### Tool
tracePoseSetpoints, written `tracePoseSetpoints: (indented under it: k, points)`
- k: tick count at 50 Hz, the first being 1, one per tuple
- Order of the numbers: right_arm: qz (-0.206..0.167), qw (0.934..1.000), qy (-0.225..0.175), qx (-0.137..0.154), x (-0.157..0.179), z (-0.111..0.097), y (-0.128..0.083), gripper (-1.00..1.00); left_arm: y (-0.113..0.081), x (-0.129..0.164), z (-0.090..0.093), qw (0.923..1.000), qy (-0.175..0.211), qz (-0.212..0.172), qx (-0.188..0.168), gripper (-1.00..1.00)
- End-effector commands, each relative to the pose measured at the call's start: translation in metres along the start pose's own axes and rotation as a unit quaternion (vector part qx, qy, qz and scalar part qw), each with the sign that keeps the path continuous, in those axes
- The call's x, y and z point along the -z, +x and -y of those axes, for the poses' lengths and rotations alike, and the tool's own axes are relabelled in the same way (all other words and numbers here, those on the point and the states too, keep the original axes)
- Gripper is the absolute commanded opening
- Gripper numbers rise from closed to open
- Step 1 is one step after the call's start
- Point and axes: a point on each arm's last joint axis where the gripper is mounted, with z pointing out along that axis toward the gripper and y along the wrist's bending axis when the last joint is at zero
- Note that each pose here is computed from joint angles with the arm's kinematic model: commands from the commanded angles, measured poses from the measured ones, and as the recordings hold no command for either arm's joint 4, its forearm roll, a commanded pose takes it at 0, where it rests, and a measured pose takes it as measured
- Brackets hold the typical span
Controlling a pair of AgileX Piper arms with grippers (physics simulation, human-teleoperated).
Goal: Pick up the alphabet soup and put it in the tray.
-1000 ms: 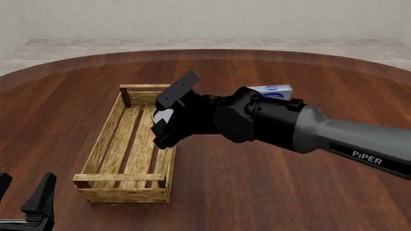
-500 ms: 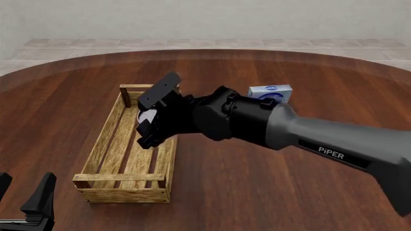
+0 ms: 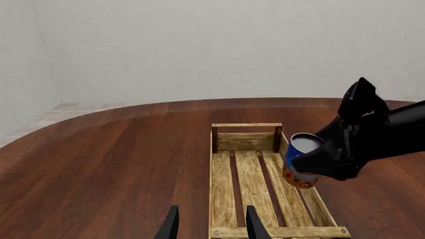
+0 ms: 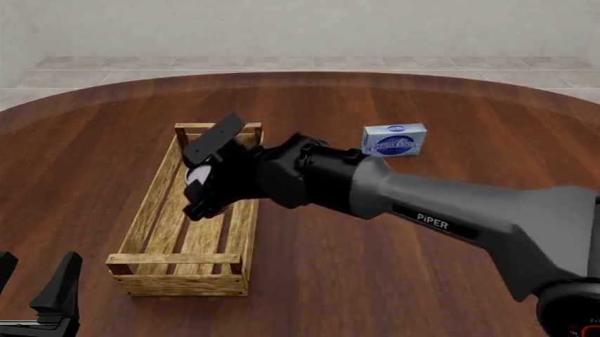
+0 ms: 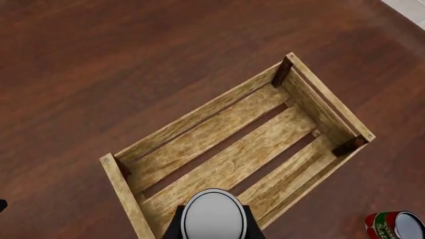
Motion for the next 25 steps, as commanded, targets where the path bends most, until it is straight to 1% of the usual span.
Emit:
tracePoseSetpoints:
  k: [1,25]
  points:
    - [0.005,0.9999,0.000,-0.012,-0.009,-0.001,-0.002,-1.00,0.000,0.000,0.000,1.0000,-0.001,0.000,0.000,1.00]
    - [-0.009,0.9997,-0.001,-0.022,-0.033,-0.002,0.010,-1.00,0.000,0.000,0.000,1.0000,-0.001,0.000,0.000,1.00]
